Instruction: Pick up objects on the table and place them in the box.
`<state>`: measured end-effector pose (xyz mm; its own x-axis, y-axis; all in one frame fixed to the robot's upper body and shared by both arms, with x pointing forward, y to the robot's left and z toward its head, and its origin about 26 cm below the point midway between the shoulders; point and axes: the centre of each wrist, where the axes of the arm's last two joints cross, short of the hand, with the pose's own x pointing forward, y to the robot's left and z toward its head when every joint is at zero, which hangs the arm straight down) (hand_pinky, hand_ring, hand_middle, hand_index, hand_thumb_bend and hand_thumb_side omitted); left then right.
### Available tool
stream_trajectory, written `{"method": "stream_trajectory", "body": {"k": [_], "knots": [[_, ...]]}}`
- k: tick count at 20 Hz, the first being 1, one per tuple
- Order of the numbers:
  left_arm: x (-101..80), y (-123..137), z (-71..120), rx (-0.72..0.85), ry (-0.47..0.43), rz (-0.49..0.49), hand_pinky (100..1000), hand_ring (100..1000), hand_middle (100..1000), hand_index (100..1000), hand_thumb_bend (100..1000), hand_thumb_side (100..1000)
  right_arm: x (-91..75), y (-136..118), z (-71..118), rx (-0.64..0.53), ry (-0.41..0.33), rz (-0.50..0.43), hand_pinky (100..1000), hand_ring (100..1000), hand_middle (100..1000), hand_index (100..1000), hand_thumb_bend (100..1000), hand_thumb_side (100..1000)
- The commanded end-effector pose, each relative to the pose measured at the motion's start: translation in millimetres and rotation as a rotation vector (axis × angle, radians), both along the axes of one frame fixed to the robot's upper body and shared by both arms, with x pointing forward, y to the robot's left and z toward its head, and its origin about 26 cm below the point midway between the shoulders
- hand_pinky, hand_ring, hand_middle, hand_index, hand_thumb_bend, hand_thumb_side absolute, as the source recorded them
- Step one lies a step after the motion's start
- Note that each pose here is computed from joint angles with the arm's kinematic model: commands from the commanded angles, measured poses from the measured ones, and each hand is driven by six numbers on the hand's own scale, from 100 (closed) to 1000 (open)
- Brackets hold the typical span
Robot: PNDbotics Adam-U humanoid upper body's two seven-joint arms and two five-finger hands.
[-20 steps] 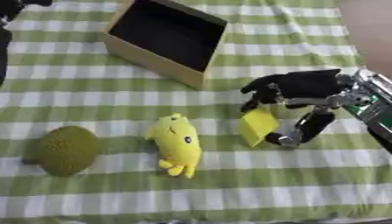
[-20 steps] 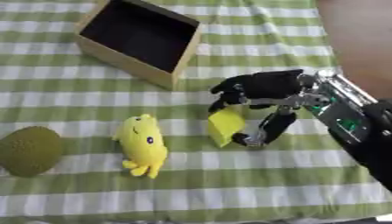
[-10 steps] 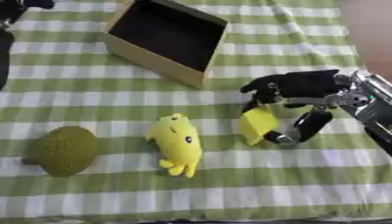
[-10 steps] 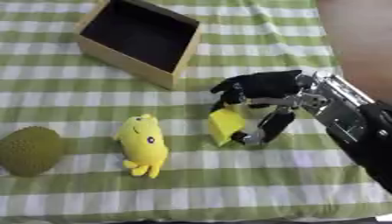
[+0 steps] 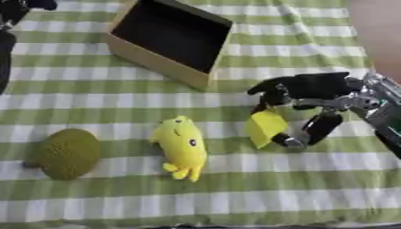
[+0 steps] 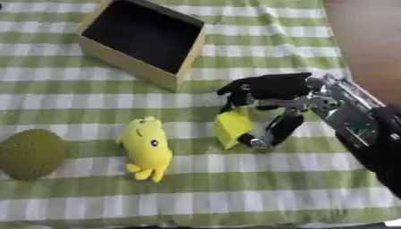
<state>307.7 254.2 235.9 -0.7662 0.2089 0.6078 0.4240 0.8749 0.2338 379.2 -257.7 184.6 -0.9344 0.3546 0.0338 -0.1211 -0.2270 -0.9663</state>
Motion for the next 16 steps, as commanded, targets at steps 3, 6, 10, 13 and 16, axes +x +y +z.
{"method": "stream_trajectory", "body": {"k": [3, 6, 10, 13, 16], "knots": [[-2.9, 1.0, 5.3, 0.021, -0.016, -0.001, 668, 771, 692, 819, 100, 575, -5.8, -8.5, 28.9, -0.235, -0.070, 0.278, 1000, 1000, 454, 755, 100, 377], [-3.0, 1.5, 4.9, 0.022, -0.015, 0.000, 668, 771, 692, 820, 100, 575, -9.9, -7.9, 38.8, -0.184, -0.084, 0.290, 1000, 1000, 438, 748, 100, 364], [-3.1, 1.7, 4.5, 0.024, -0.013, -0.001, 669, 772, 693, 820, 100, 575, -15.3, -5.2, 55.9, -0.113, -0.105, 0.310, 1000, 1000, 423, 743, 100, 341], [-3.1, 1.9, 4.6, 0.026, -0.014, -0.002, 669, 772, 694, 820, 100, 575, -17.7, -1.8, 70.1, -0.065, -0.113, 0.324, 1000, 1000, 412, 740, 100, 322], [-3.1, 1.6, 4.6, 0.028, -0.013, -0.005, 669, 773, 694, 820, 100, 574, -16.3, 2.8, 86.4, -0.004, -0.121, 0.334, 984, 1000, 405, 738, 100, 305]]}}
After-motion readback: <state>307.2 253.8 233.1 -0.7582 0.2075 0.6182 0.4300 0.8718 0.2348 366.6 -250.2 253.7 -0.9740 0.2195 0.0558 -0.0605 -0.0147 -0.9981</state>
